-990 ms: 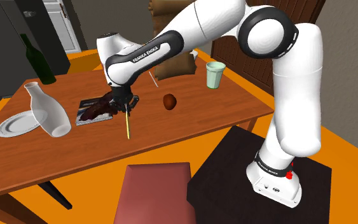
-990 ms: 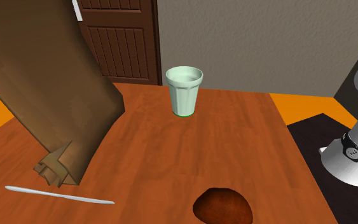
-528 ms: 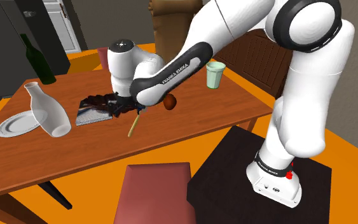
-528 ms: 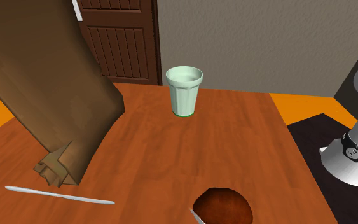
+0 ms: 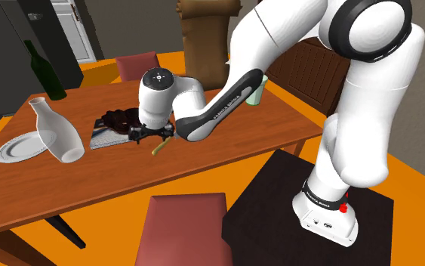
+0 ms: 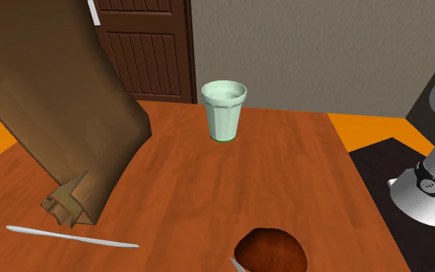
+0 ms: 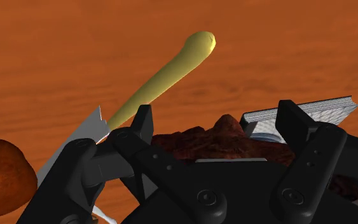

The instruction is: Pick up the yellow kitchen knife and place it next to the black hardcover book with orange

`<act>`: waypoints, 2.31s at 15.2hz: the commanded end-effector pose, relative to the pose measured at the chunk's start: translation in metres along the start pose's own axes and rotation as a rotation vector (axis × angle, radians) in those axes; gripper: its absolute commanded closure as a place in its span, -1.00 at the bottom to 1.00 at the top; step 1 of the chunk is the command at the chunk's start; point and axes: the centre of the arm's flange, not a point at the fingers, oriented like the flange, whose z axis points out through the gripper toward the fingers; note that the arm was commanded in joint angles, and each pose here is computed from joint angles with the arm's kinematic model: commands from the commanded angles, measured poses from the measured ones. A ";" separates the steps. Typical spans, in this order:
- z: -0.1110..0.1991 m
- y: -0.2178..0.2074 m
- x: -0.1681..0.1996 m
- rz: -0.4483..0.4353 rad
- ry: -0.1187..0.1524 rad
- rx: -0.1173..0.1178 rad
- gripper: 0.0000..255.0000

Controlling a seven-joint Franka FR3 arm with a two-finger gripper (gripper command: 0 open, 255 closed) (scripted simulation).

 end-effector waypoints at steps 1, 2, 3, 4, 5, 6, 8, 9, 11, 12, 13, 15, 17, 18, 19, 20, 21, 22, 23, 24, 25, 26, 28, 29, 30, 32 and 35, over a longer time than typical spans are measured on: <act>0.009 0.000 -0.001 0.000 0.001 0.001 -1.00; 0.009 0.000 -0.001 0.000 0.001 0.001 -1.00; 0.009 0.000 -0.001 0.000 0.001 0.001 -1.00; 0.009 0.000 -0.001 0.000 0.001 0.001 -1.00; 0.009 0.000 -0.001 0.000 0.001 0.001 -1.00; 0.009 0.000 -0.001 0.000 0.001 0.001 -1.00; 0.009 0.000 -0.001 0.000 0.001 0.001 -1.00; 0.009 0.000 -0.001 0.000 0.001 0.001 1.00; 0.009 0.000 -0.001 0.000 0.001 0.001 1.00; 0.009 0.000 -0.001 0.000 0.001 0.001 1.00; 0.009 0.000 -0.001 0.000 0.001 0.001 1.00; 0.009 0.000 -0.001 0.000 0.001 0.001 1.00; 0.009 0.000 -0.001 0.000 0.001 0.001 1.00; 0.009 0.000 -0.001 0.000 0.001 0.001 1.00; 0.009 0.000 -0.001 0.000 0.001 0.001 -1.00; 0.015 -0.005 0.015 0.174 -0.056 -0.105 -1.00; 0.023 -0.006 0.031 0.348 -0.113 -0.210 -1.00; 0.031 -0.004 0.047 0.522 -0.169 -0.316 -1.00; 0.040 0.002 0.061 0.697 -0.226 -0.422 -1.00; 0.045 0.006 0.068 0.797 -0.258 -0.482 -1.00; 0.049 0.008 0.066 0.797 -0.258 -0.482 -1.00; 0.054 0.010 0.064 0.797 -0.258 -0.482 -1.00; 0.063 0.013 0.060 0.797 -0.258 -0.482 -1.00; 0.067 0.015 0.058 0.797 -0.258 -0.482 -1.00; 0.072 0.016 0.056 0.797 -0.258 -0.482 -1.00; 0.079 0.019 0.052 0.797 -0.258 -0.482 -1.00; 0.079 0.019 0.053 0.797 -0.258 -0.482 -1.00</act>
